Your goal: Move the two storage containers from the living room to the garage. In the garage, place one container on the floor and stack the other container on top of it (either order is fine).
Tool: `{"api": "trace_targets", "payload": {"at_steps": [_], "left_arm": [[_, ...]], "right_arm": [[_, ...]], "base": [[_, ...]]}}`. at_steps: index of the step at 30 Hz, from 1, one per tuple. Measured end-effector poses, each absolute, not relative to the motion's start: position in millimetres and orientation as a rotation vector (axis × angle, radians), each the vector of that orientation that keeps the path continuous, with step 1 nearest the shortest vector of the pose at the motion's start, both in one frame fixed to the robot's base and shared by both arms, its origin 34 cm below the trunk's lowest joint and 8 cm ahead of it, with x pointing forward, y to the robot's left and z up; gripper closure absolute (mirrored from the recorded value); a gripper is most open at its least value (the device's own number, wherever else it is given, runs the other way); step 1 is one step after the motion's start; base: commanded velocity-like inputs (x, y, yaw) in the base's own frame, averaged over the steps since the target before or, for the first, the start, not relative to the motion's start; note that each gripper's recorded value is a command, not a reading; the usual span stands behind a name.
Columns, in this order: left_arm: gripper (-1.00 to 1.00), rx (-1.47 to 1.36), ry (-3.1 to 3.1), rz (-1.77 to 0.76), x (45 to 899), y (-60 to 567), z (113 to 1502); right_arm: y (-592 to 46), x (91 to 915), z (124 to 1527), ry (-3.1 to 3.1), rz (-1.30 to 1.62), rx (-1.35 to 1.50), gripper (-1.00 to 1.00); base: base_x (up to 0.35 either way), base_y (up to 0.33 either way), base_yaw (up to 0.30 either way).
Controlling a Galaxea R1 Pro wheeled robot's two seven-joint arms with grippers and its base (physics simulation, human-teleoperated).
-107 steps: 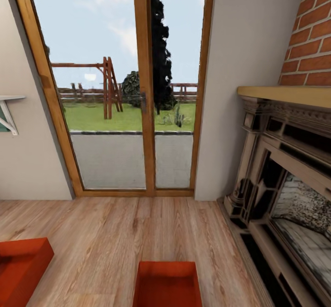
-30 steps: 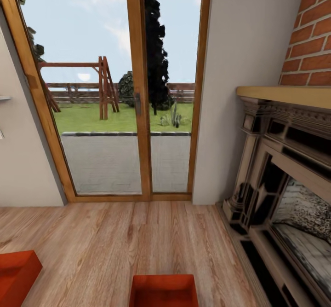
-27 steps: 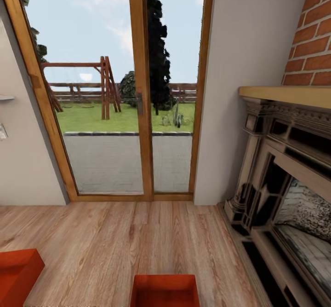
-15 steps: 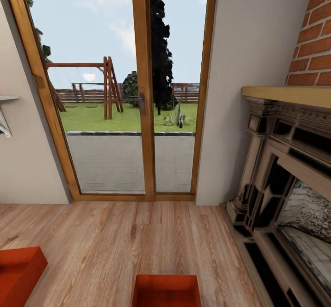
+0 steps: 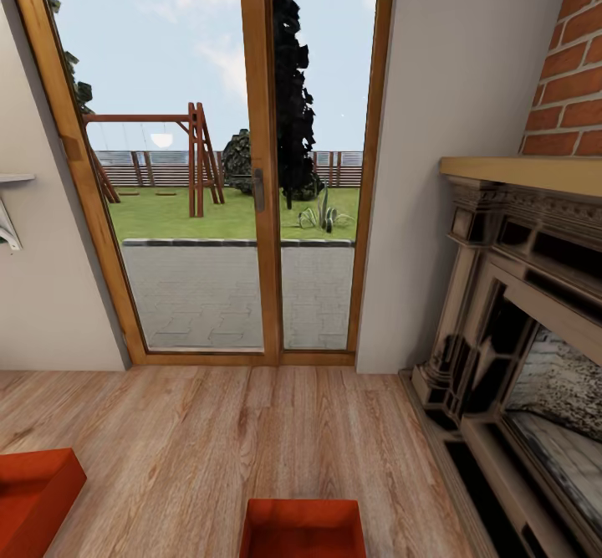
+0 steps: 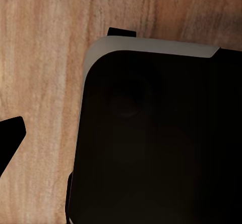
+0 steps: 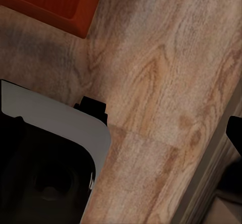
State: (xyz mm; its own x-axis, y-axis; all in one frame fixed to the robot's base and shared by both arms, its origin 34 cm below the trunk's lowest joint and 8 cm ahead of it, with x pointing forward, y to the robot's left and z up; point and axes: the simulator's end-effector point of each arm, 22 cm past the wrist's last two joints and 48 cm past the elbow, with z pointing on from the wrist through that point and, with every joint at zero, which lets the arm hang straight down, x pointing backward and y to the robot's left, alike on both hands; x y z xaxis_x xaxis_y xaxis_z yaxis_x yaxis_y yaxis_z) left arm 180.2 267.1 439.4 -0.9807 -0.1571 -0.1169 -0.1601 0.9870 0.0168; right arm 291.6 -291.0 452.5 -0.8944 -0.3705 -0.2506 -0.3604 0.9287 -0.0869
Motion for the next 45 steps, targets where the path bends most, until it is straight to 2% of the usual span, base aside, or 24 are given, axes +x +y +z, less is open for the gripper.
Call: {"api": "trace_targets", "payload": {"at_steps": [45], "left_arm": [[-1.0,-0.21,3.052,0.047,168,271,438]], "right_arm": [[-290,273,445,2.871,-0.041,-0.559,-1.0]], "base": [[0.0,0.0,0.0]]}}
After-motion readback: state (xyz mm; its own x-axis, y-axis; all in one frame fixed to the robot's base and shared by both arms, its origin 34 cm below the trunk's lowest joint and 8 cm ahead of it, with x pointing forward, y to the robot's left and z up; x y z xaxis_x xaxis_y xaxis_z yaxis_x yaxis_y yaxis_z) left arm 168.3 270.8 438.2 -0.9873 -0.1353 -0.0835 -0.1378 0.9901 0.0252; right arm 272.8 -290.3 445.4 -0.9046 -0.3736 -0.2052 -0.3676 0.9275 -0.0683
